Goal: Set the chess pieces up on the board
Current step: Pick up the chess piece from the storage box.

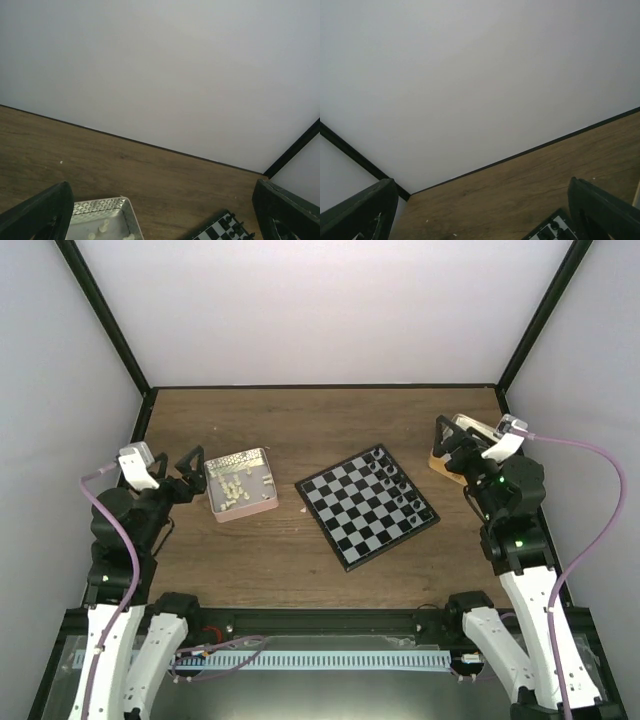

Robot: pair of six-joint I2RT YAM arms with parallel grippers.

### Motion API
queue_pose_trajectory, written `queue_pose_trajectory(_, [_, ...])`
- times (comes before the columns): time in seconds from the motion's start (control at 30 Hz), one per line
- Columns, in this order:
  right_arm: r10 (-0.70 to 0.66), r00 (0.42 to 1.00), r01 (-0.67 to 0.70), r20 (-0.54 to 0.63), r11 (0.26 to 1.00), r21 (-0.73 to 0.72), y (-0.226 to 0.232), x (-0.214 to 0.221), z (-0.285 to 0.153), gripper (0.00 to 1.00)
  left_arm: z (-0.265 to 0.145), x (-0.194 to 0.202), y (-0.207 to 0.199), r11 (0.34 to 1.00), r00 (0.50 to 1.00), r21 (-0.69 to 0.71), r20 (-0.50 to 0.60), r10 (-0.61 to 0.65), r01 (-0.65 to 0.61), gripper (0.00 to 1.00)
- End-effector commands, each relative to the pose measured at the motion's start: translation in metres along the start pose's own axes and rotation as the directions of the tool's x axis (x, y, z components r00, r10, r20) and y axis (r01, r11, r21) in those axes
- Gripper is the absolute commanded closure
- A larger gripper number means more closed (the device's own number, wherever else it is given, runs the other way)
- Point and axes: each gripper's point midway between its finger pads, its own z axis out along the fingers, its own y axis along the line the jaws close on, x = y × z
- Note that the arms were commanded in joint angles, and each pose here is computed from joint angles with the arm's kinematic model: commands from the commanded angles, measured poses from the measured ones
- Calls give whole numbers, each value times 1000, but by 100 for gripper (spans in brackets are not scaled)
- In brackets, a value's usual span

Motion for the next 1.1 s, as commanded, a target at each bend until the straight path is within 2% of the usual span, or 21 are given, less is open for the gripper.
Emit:
queue_pose_trajectory(0.0, [55, 998, -53, 9, 992, -111, 17, -7, 2, 5, 1, -6, -8, 998, 999, 60, 38, -15, 12, 0])
queue_pose_trajectory(0.13, [72, 997, -75, -29, 986, -152, 20, 2, 7, 2, 6, 3, -17, 992, 1000, 125, -4, -27, 27, 0])
queue_pose_trajectory(0.3, [5, 991, -43, -134, 958, -284, 42, 20, 11, 7, 4, 9, -48, 948, 999, 316, -23, -23, 29, 0])
queue_pose_trajectory(0.43, [-16, 981, -47, -193, 947, -317, 44, 34, 17, 8, 17, 31, -46, 934, 995, 348, -93, -45, 75, 0])
queue_pose_trajectory(0.53, [-26, 972, -58, -233, 936, -347, 45, 44, 21, 9, 37, 57, -34, 945, 973, 298, -220, -72, 137, 0])
queue_pose_trajectory(0.7, [-17, 955, -90, -296, 934, -346, 38, 65, 28, 13, 66, 100, -3, 971, 909, 117, -390, -147, 207, 20])
queue_pose_trajectory(0.9, [10, 941, -116, -338, 948, -295, 23, 81, 36, 27, 85, 135, 35, 978, 833, -108, -513, -208, 178, 33])
queue_pose_trajectory(1.07, [18, 924, -125, -381, 958, -258, 14, 93, 43, 36, 96, 168, 70, 952, 754, -289, -603, -260, 97, 43])
